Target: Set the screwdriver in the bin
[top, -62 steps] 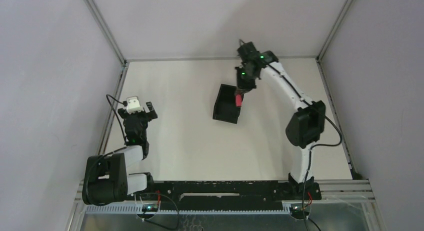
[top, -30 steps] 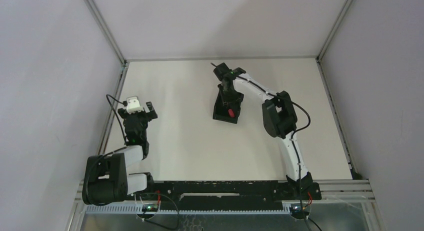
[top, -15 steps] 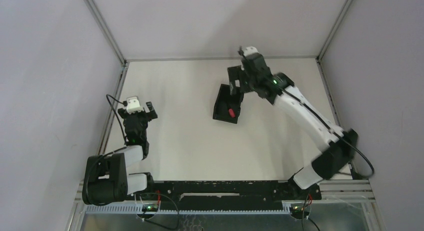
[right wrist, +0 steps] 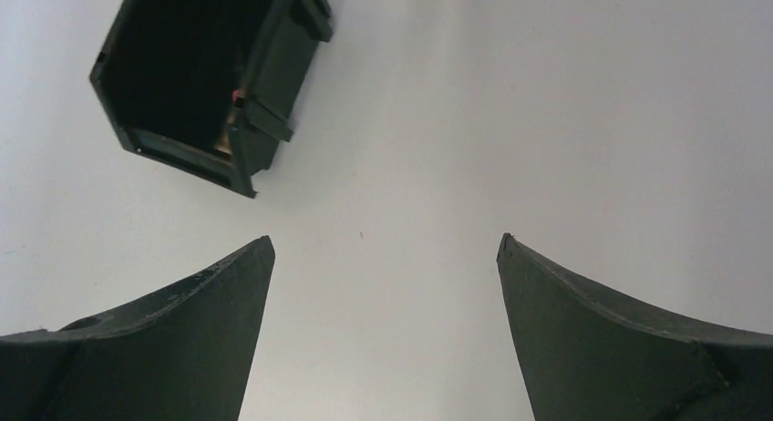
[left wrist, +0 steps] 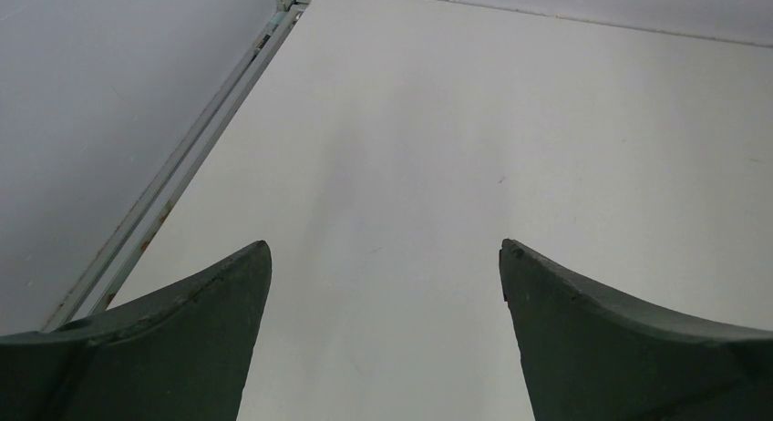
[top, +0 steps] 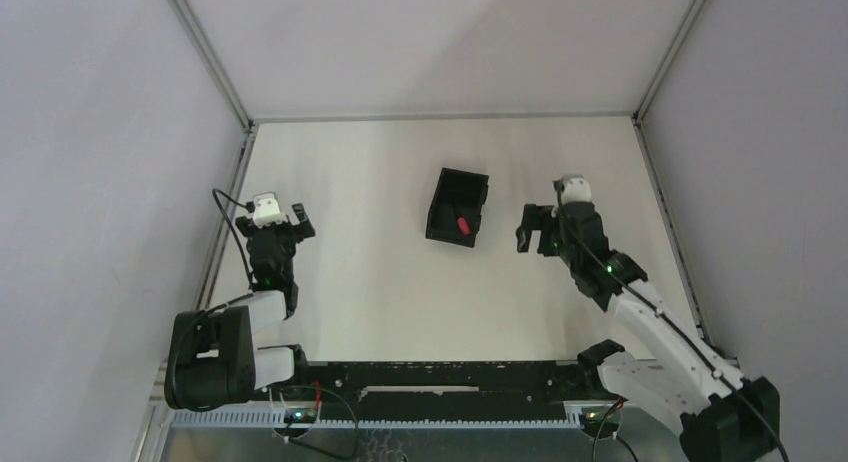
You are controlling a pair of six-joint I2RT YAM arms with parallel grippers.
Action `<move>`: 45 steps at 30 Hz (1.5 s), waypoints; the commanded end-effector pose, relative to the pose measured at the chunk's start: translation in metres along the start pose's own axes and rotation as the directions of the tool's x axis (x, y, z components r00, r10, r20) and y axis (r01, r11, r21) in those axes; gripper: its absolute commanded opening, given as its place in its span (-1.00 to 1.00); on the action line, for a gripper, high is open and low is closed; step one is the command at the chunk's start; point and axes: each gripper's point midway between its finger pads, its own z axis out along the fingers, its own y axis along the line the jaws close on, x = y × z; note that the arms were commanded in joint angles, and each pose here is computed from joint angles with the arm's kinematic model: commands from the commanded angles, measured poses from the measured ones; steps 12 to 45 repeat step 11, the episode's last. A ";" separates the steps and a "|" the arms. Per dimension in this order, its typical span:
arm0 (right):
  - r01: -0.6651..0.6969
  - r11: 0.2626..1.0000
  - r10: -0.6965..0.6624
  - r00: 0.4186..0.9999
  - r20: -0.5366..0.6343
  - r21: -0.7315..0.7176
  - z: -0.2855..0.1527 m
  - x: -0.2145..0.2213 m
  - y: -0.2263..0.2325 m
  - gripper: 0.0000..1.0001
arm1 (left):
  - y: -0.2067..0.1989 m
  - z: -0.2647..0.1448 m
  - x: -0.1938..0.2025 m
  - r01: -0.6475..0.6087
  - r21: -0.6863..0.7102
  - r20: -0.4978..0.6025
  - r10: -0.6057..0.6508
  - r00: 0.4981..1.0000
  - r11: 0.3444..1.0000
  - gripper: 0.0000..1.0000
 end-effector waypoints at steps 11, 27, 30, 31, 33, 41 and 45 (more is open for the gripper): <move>-0.188 0.982 0.184 0.968 0.168 0.008 0.005 0.038 -0.030 0.99 | -0.003 0.002 -0.015 0.014 0.002 0.048 -0.014 0.999 1.000 1.00; -0.188 0.982 0.184 0.968 0.168 0.008 0.005 0.038 -0.030 0.99 | -0.003 0.002 -0.015 0.014 0.002 0.048 -0.014 0.999 1.000 1.00; -0.188 0.982 0.184 0.968 0.168 0.008 0.005 0.038 -0.030 0.99 | -0.003 0.002 -0.015 0.014 0.002 0.048 -0.014 0.999 1.000 1.00; -0.188 0.982 0.184 0.968 0.168 0.008 0.005 0.038 -0.030 0.99 | -0.003 0.002 -0.015 0.014 0.002 0.048 -0.014 0.999 1.000 1.00; -0.188 0.982 0.184 0.968 0.168 0.008 0.005 0.038 -0.030 0.99 | -0.003 0.002 -0.015 0.014 0.002 0.048 -0.014 0.999 1.000 1.00; -0.188 0.982 0.184 0.968 0.168 0.008 0.005 0.038 -0.030 0.99 | -0.003 0.002 -0.015 0.014 0.002 0.048 -0.014 0.999 1.000 1.00; -0.188 0.982 0.184 0.968 0.168 0.008 0.005 0.038 -0.030 0.99 | -0.003 0.002 -0.015 0.014 0.002 0.048 -0.014 0.999 1.000 1.00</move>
